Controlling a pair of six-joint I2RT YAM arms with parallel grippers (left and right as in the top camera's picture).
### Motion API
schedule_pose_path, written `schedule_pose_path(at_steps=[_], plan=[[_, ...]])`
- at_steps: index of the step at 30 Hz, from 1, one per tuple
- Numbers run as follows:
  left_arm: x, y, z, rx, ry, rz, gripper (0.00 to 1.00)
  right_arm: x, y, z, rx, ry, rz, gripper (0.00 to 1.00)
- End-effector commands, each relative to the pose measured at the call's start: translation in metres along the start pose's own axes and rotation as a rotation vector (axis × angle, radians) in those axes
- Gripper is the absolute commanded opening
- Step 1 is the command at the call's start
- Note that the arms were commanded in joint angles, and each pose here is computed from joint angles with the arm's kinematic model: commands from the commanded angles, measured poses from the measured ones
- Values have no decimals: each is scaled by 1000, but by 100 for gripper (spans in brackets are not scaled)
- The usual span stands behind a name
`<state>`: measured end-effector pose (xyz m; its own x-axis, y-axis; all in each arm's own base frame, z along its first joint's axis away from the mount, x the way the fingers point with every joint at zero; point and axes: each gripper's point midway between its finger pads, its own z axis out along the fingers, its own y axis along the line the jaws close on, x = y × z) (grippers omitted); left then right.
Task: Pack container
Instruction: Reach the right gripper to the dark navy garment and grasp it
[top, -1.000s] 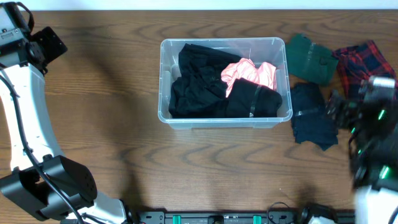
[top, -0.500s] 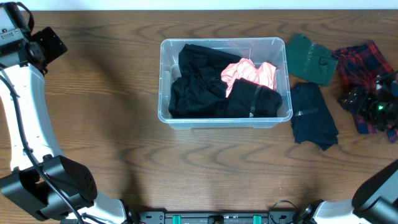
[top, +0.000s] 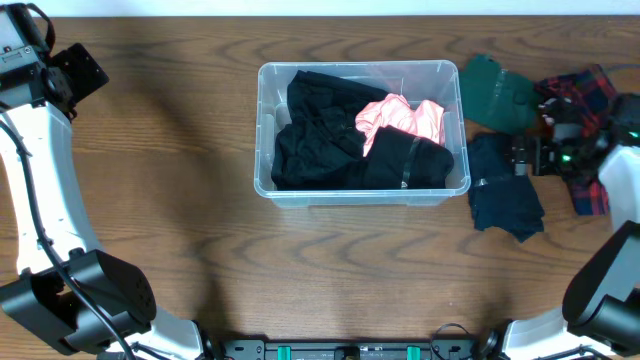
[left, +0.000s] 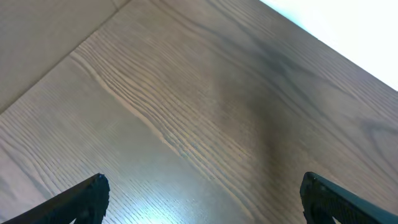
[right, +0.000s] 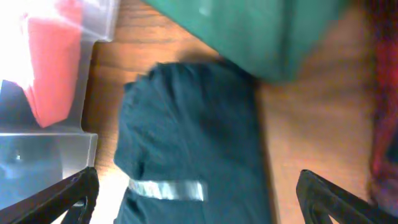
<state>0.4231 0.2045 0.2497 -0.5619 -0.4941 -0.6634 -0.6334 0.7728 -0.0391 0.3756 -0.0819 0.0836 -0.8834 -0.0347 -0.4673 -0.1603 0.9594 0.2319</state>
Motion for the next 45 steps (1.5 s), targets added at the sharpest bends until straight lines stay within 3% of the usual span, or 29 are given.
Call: schedule_pose_path(at_steps=[1, 12, 22, 23, 29, 35, 38, 45], plan=[[-2, 3, -2, -12, -9, 0, 98, 0, -4, 10, 61, 53, -118, 99], [-2, 3, -2, -12, -9, 0, 98, 16, -18, 39, 86, 131, -118, 99], [-2, 3, -2, -12, -9, 0, 98, 59, -36, 80, 93, 286, -51, 99], [-2, 3, -2, -12, -9, 0, 98, 62, -36, 83, 88, 296, -47, 97], [-2, 3, -2, -12, -9, 0, 98, 67, -34, 84, 81, 316, -17, 46], [-2, 3, -2, -12, -9, 0, 98, 63, -33, 78, 91, 305, 12, 11], [-2, 3, -2, -12, -9, 0, 98, 51, -31, 67, 106, 282, 47, 1], [-2, 3, -2, -12, -9, 0, 98, -15, -5, -1, 119, 110, 138, 1]])
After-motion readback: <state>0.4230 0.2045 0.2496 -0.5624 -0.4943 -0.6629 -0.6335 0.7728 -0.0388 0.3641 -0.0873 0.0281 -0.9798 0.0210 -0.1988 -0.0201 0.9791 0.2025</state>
